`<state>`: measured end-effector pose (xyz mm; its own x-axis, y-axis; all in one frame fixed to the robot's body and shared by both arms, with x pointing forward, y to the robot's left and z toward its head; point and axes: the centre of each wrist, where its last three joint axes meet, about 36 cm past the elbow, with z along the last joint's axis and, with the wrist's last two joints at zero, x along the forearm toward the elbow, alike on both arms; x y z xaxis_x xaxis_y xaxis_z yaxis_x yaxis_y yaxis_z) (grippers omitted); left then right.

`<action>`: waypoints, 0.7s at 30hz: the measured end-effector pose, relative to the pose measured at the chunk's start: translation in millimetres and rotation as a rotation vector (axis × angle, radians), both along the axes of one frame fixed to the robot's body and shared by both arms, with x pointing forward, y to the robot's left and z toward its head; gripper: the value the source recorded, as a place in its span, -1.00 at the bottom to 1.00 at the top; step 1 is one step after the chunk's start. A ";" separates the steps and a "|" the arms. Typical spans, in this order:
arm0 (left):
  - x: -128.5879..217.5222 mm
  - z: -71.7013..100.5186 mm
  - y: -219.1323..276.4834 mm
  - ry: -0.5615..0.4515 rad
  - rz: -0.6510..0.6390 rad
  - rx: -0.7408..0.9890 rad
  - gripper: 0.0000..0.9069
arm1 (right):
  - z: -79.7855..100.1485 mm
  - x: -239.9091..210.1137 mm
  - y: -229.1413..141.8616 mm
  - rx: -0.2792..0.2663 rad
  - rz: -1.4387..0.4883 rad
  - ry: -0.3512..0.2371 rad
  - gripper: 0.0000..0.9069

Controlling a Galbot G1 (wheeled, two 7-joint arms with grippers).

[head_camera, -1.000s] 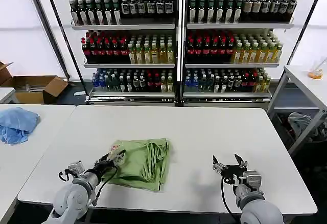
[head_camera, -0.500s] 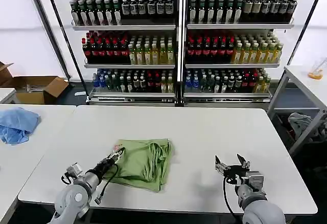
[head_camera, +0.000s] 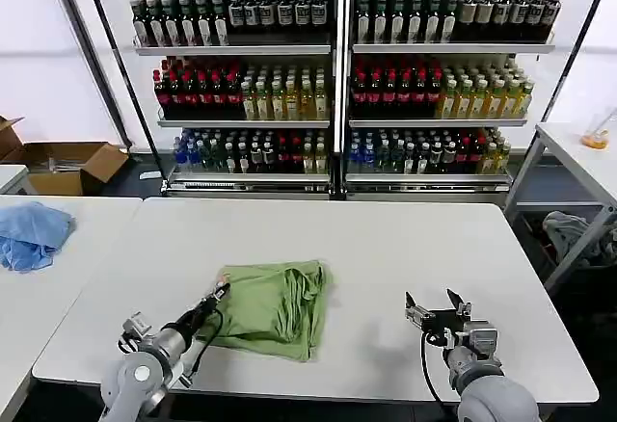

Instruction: Fold and organize the clothes.

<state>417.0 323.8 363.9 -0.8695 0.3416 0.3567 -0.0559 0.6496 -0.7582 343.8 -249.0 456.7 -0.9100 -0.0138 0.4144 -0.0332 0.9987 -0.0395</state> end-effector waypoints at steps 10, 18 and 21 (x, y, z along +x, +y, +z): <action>-4.0 61.7 50.1 -0.125 0.093 0.045 -0.96 | 2.8 1.5 0.9 0.007 0.001 -0.010 1.00; -8.1 145.9 101.8 -0.278 0.135 0.291 -0.96 | 5.2 -0.3 4.0 0.018 0.003 -0.018 1.00; -10.1 170.6 103.7 -0.320 0.108 0.418 -0.96 | 4.9 -2.3 6.3 0.021 0.005 -0.018 1.00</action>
<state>406.8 427.5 534.5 -0.9794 0.1299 0.1546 0.0525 0.9033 -0.4258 341.5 -242.7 461.6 -0.9172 -0.0269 0.3975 -0.0377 0.9991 -0.0194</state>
